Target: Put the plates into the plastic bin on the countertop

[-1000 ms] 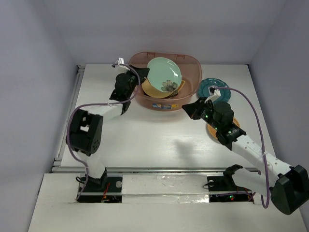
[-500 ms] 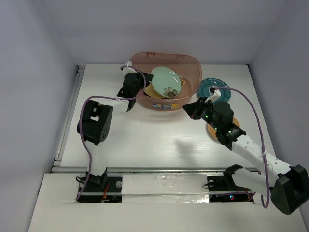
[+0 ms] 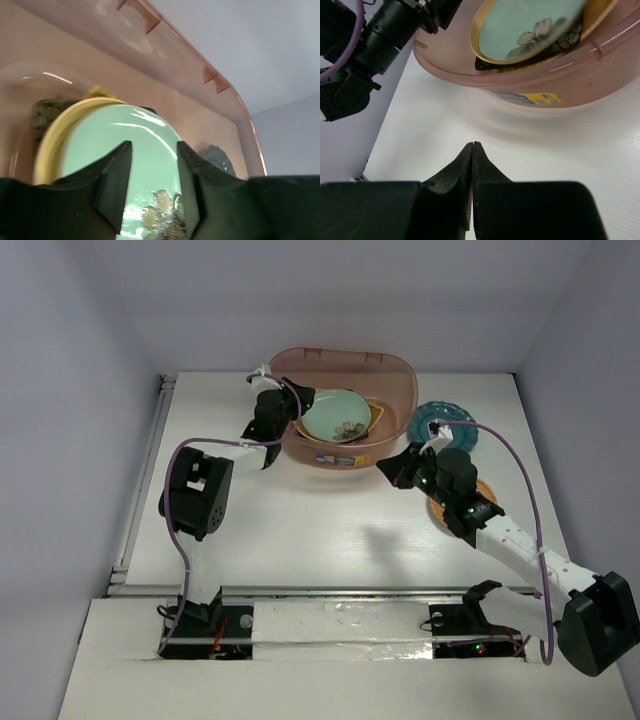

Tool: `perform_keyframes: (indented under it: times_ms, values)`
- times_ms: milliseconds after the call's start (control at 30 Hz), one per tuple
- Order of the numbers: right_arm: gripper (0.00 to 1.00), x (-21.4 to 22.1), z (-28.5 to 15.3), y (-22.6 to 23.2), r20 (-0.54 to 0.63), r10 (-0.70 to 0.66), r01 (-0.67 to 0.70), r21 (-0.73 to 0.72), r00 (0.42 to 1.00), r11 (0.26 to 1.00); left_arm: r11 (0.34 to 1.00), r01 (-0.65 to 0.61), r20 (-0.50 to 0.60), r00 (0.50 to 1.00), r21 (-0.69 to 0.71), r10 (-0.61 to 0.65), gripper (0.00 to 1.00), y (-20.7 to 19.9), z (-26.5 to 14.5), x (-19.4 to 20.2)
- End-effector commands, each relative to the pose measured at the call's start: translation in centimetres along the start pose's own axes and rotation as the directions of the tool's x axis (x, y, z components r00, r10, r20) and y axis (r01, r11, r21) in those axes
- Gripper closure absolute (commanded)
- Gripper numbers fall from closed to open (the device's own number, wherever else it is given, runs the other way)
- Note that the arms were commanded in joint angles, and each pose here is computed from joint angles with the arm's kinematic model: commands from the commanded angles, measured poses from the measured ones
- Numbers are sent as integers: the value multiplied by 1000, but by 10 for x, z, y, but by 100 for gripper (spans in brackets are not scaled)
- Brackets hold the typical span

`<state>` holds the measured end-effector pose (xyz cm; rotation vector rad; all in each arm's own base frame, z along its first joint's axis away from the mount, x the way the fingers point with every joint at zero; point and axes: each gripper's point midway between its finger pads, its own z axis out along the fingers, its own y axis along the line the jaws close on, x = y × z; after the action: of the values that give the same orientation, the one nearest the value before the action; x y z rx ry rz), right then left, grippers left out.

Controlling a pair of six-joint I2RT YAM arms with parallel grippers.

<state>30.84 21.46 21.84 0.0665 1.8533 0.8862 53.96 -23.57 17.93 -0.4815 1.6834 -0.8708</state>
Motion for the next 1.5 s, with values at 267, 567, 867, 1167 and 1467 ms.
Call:
perform_keyframes:
  times_ms: [267,567,867,1167,1467]
  values:
    - [96,-23,-1,4,77,-39,37,25,996,999,953,-223,198,963,207,182,37,-114,-26,-74]
    - [100,-31,-3,-10,134,-36,23,98,990,995,817,-496,370,847,295,382,57,-207,-126,-75]
    - [100,-50,-11,-37,208,-19,-29,222,978,975,797,-469,165,882,380,440,100,-180,-194,41]
    - [100,-72,-5,-124,244,111,-203,394,963,896,782,-491,-20,842,384,539,100,-133,-235,104]
    - [85,-109,-26,-240,393,203,-406,552,897,728,810,-445,-76,858,382,507,82,-91,-281,106]
